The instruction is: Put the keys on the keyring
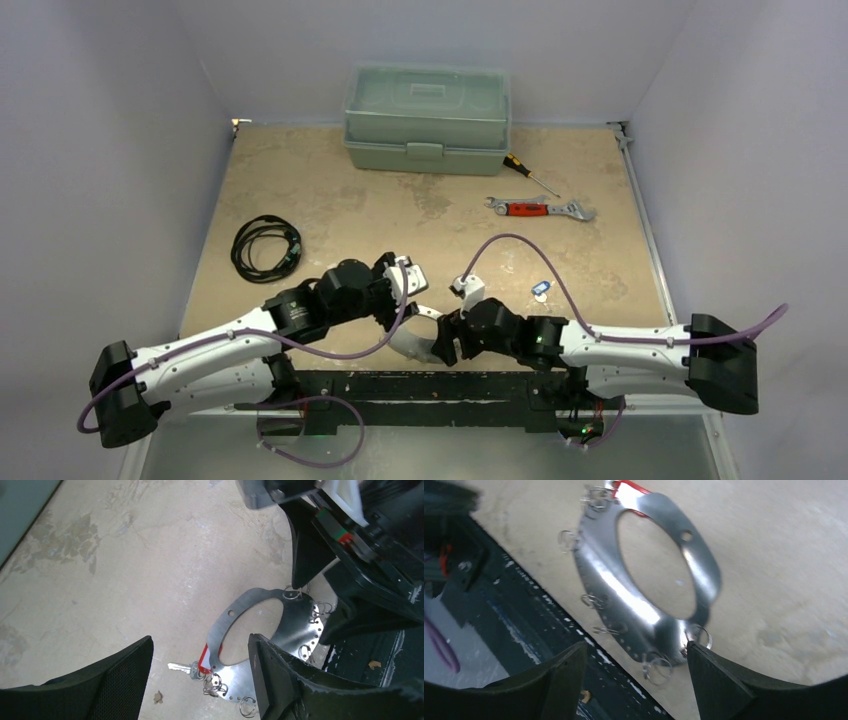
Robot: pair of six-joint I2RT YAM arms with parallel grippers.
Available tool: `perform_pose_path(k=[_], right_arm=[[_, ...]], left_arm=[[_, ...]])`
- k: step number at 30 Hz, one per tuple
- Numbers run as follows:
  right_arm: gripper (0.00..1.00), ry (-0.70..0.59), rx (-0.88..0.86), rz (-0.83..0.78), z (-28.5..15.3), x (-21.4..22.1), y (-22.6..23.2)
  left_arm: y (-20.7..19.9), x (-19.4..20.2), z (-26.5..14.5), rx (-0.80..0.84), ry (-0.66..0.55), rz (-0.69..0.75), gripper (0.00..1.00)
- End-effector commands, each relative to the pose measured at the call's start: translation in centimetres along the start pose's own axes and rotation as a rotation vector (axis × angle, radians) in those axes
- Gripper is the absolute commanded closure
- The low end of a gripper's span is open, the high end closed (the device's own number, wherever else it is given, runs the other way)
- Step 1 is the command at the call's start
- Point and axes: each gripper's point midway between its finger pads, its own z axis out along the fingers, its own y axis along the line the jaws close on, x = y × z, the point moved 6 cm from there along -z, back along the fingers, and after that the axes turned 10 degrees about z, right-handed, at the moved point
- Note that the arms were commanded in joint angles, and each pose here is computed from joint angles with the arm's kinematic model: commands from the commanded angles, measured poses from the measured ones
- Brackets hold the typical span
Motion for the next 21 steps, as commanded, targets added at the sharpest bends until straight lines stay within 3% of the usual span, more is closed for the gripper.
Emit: perform_pose_path(k=[1, 6, 12, 19, 21], right_arm=[[0.23, -0.05, -0.257, -0.223, 0.3, -1.4, 3.4], [0.23, -0.138, -0.247, -0.362, 1.5, -2.4, 3.2], [0.25, -0.141, -0.277, -0.624, 2.6, -3.1, 3.8], [0.19, -0.164, -0.435, -1.034, 0.7, -5.9, 7.4], [0.16, -0.097, -0.462, -1.182, 0.2, -6.0, 7.7]], left_arm=[[2.7, -2.3, -1.9, -0.155, -0.069, 0.006, 0.32], [3.7, -2.6, -3.5, -0.238, -0.105, 0.021, 0.32], [4.9, -3.0, -5.4, -0.353, -0.156, 0.029, 0.32], [5.4, -3.0, -6.3, -0.399, -0.179, 0.035, 0.32], [5.4, -2.9, -6.4, -0.399, -0.185, 0.038, 0.33]])
